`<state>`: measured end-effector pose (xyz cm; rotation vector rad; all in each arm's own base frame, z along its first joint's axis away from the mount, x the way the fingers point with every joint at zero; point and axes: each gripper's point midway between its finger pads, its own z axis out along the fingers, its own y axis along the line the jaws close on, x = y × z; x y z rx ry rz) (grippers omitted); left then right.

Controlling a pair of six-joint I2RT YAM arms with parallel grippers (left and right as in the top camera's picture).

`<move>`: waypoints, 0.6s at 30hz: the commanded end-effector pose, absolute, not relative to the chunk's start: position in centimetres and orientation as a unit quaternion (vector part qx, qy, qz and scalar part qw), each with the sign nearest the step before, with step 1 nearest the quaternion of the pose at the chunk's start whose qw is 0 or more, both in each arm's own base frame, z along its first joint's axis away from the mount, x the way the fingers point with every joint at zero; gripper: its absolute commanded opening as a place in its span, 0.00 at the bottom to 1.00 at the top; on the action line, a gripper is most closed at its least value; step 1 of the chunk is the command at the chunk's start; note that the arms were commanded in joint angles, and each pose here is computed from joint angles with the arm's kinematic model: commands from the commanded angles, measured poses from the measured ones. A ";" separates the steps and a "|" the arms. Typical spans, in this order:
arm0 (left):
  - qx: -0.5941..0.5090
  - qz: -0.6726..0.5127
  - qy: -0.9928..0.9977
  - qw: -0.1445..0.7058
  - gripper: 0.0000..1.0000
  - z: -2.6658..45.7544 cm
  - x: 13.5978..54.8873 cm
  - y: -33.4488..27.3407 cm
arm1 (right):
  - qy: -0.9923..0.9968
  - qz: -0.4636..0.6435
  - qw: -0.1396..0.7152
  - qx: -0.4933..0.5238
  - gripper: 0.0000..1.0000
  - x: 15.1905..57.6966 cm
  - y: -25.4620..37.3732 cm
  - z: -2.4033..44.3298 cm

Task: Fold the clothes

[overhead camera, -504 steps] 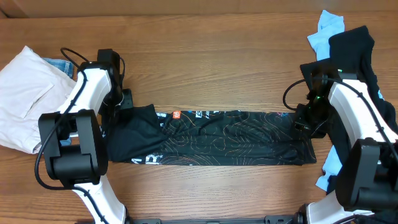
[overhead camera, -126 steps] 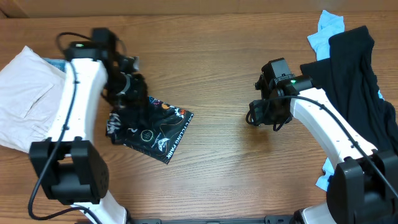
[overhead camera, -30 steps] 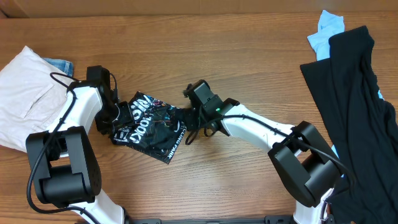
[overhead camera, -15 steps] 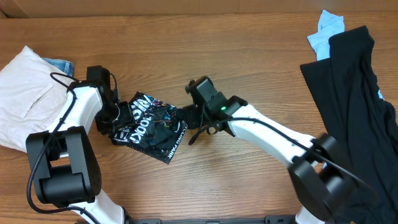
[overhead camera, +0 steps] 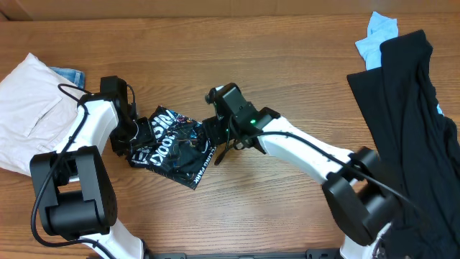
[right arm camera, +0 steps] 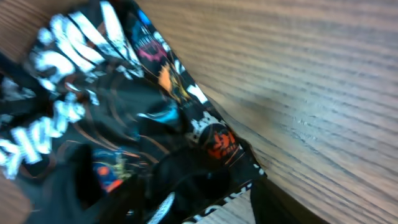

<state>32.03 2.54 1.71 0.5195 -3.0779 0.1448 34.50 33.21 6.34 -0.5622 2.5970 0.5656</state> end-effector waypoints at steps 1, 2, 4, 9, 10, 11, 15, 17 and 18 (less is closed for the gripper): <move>0.173 0.051 -0.984 0.008 0.62 1.9 31.8 2.4 | 0.936 0.209 0.191 -0.209 0.49 34.3 33.7 4.6; 0.173 0.051 -0.984 0.008 0.62 1.9 31.8 2.4 | 0.937 0.208 0.189 -0.209 0.46 34.2 33.7 4.4; 0.173 0.050 -0.984 0.011 0.62 1.9 31.7 2.4 | 0.940 0.203 0.180 -0.208 0.13 34.1 33.5 3.7; 0.174 0.050 -0.983 0.021 0.52 1.9 31.2 2.3 | 0.955 0.157 0.169 -0.186 0.04 34.4 31.0 2.7; 0.174 0.050 -0.983 0.023 0.51 1.9 31.1 2.3 | 0.958 0.146 0.166 -0.180 0.04 34.4 30.4 2.5; 0.174 0.050 -0.983 0.023 0.49 1.9 31.1 2.3 | 0.965 0.126 0.164 -0.161 0.04 34.6 29.4 2.2; 0.174 0.050 -0.983 0.023 0.45 1.9 31.1 2.3 | 0.980 0.074 0.150 -0.107 0.05 34.7 26.4 1.5; 0.174 0.050 -0.983 0.023 0.45 1.9 31.1 2.3 | 0.980 0.074 0.150 -0.106 0.17 34.7 26.4 1.5; 0.174 0.050 -0.983 0.023 0.45 1.9 31.1 2.3 | 0.980 0.074 0.150 -0.108 0.27 34.7 26.4 1.5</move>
